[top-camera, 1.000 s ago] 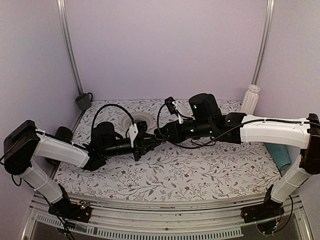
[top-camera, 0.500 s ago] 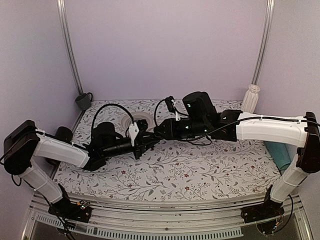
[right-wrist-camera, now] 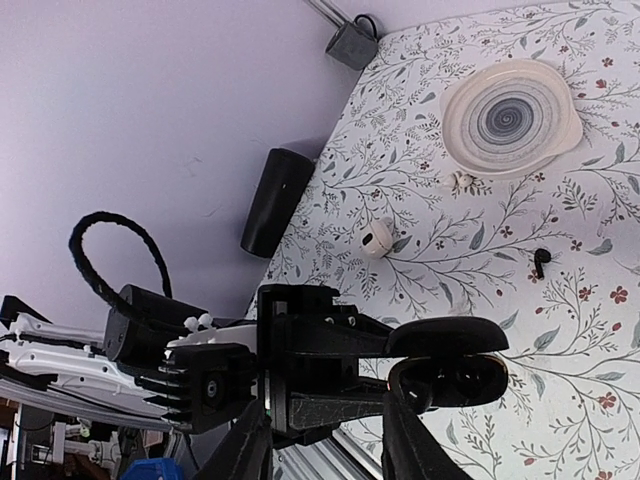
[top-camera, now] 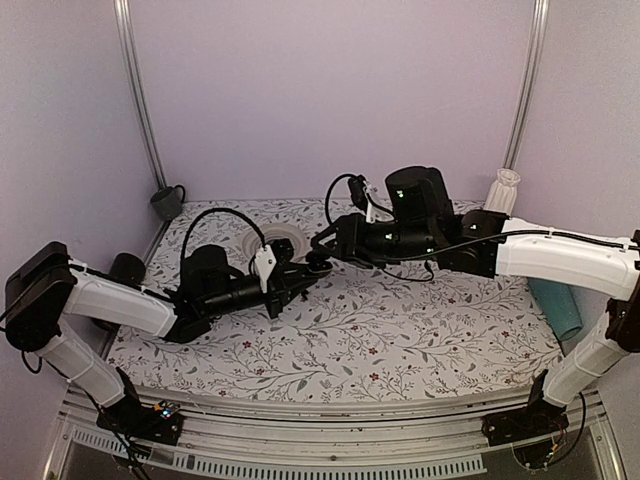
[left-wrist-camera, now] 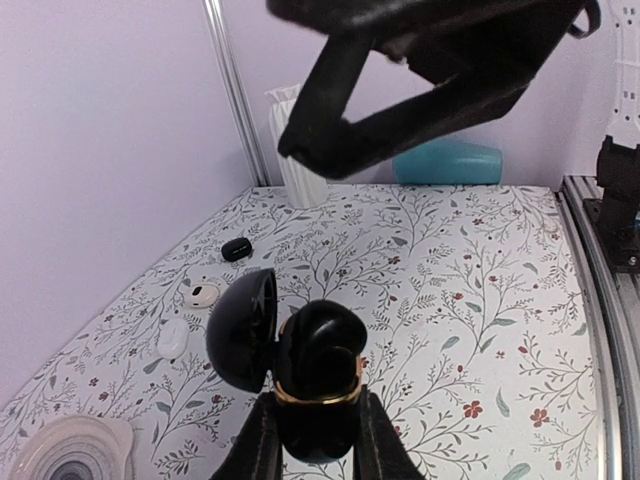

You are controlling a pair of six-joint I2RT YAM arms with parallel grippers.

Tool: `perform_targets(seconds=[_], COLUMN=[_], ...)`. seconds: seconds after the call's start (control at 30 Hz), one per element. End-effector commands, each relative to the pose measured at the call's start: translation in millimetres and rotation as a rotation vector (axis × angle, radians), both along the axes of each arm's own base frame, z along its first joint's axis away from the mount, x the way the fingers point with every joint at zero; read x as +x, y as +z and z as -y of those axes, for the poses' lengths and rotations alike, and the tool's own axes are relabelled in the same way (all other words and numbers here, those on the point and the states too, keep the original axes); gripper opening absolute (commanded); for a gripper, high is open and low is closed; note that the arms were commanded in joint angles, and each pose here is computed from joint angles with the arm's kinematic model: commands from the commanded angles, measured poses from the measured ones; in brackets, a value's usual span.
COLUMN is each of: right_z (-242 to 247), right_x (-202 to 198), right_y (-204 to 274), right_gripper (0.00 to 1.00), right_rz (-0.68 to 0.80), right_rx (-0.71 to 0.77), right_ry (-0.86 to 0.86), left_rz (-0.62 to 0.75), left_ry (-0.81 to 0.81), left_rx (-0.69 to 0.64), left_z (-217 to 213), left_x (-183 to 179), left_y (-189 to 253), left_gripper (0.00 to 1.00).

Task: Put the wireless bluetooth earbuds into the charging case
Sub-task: Pick up the right earbud from the center of the board.

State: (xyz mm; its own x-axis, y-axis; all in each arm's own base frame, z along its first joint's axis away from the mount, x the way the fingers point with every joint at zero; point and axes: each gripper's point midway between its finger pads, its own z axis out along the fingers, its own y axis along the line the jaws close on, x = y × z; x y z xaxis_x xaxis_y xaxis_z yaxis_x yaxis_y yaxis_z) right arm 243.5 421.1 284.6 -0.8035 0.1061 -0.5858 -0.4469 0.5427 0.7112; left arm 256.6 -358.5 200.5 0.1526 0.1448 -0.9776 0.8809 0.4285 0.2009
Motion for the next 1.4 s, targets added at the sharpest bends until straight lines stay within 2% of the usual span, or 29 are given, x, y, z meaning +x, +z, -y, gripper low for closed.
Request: perform_targets(seconds=[0.0, 0.23, 0.47, 0.77, 1.37], right_z=[4.3, 7.4, -4.0, -6.1, -13.9], right_x=[1.6, 2.3, 4.6, 11.5, 14.7], right_y=[11.8, -11.0, -16.1, -32.4, -47.9], right_gripper=[0.36, 0.34, 0.35, 0.32, 0.29], right_rz=[-0.009, -0.042, 0.024, 0.012, -0.030], right_rx=[0.018, -0.060, -0.102, -0.179, -0.220], right_ry=[-0.017, -0.029, 0.036, 0.025, 0.011], left_rz=[0.029, 0.033, 0.019, 0.016, 0.040], left_ry=[-0.010, -0.006, -0.038, -0.030, -0.003], left_rx=[-0.018, -0.017, -0.017, -0.018, 0.006], left_z=[1.6, 2.4, 5.9, 5.2, 5.9], left_x=[-4.9, -3.8, -7.9, -6.7, -5.1], left_y=[9.0, 10.8, 10.3, 11.8, 10.5], left_gripper=[0.00, 0.00, 0.00, 0.00, 0.00])
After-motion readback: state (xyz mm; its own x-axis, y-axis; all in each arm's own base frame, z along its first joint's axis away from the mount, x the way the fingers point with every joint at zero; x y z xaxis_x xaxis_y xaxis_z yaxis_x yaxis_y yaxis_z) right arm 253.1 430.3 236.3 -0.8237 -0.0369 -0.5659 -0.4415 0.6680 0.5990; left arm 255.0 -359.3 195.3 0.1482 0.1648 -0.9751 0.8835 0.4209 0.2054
